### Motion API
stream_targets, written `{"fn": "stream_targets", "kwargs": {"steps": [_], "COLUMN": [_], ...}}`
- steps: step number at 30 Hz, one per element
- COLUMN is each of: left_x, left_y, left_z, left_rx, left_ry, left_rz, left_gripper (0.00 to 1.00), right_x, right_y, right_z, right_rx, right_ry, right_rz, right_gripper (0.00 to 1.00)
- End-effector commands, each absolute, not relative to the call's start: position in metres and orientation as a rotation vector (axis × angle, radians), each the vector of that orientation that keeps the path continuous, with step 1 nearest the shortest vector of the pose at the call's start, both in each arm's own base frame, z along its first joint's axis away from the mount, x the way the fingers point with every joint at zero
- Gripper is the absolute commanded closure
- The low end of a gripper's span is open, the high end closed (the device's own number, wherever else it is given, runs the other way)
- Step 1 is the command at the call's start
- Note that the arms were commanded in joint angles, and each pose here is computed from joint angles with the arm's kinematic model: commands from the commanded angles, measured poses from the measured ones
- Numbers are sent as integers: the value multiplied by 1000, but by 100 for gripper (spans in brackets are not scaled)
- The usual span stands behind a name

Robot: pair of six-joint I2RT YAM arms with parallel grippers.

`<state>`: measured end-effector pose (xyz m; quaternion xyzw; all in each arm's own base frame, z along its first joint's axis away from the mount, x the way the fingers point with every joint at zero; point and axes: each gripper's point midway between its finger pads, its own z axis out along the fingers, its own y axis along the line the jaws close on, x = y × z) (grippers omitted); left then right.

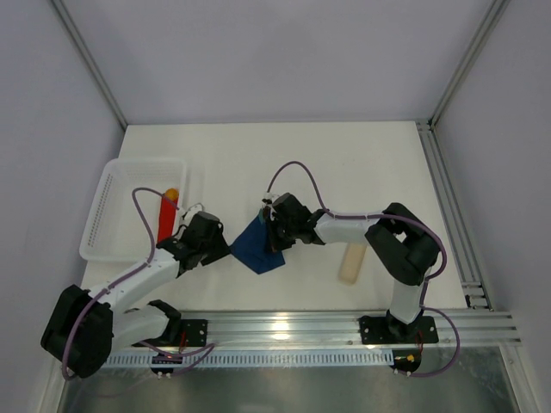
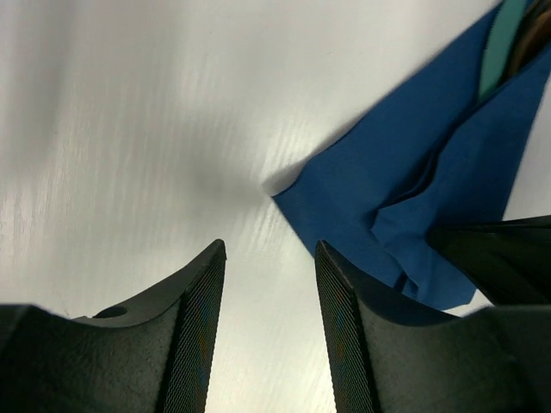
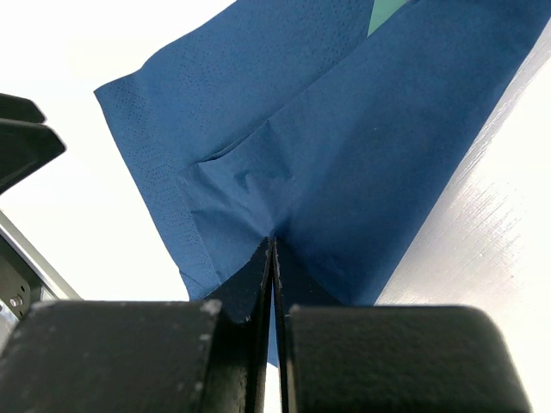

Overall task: Place the utensils on the paper napkin and roll it up
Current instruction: Roll the napkin at the center of the board.

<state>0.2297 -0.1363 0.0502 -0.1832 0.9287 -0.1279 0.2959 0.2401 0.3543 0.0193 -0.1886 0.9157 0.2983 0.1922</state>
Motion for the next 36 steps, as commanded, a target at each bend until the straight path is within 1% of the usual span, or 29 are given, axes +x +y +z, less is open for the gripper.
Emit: {"fn": "stream_targets", "kwargs": {"steps": [1, 6, 17, 24, 32, 36], "left_x": [232, 238, 244, 248, 246, 246], "left_y": [-143, -148, -145, -147, -144, -145], "left_z": [43, 41, 27, 22, 19, 16], "left_rx": [-531, -564, -606, -603, -610, -610], "left_ry": [2473, 2460, 2472, 2481, 2483, 2489], "left_rz": [-436, -511, -517, -519, -503, -505], "left_gripper": [52, 53, 54, 62, 64, 67], "right_x": [237, 238, 238, 238, 237, 238], "right_y": [349, 349, 351, 351, 351, 351], "right_z": [11, 10, 9, 9, 9, 9], "right_rx": [-550, -549, -559, -559, -561, -559], "right_ry": [2596, 2597, 2598, 2598, 2598, 2598], "right_rz": [775, 772, 779, 779, 780, 779], "right_gripper": [96, 96, 96, 96, 96, 96]}}
